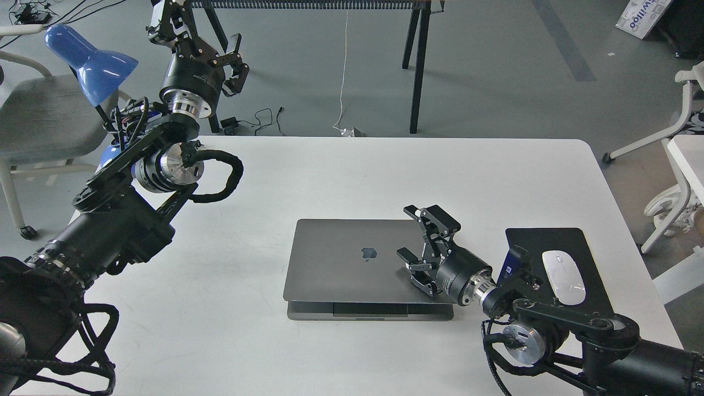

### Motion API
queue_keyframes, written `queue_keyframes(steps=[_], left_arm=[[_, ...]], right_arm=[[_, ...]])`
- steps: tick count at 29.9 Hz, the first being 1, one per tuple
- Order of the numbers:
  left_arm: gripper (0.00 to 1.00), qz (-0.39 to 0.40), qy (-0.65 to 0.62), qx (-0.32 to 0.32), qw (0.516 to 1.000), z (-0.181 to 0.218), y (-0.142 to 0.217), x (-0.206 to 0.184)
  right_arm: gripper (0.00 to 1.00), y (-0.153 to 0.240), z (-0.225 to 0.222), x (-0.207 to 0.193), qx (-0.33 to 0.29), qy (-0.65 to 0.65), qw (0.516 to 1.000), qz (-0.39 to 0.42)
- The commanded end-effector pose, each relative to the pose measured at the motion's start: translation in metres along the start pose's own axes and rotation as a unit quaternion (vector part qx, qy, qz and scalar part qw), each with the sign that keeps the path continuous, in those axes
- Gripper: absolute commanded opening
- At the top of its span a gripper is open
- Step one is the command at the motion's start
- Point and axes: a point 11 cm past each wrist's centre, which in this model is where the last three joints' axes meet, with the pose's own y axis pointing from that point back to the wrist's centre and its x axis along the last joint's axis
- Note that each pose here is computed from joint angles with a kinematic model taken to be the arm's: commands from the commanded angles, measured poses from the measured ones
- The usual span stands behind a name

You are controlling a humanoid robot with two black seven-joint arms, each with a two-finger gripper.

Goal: Close notebook with right arm
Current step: 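Press the lid down flat onto the laptop base with the right gripper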

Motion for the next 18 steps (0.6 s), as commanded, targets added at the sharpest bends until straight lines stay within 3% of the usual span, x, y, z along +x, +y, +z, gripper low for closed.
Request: queue_keyframes(steps=[1,18], left_arm=[[1.0,0.001,0.0,0.0,1.0,0.0,0.0,0.001],[1.0,0.001,-0.001,0.0,1.0,0.0,0.0,0.001]], right_arm=[[1.0,0.005,0.01,-0.001,-0.009,-0.007,1.0,0.005],[1.0,0.019,0.036,0.005,-0.033,-0.016,0.999,0.027]])
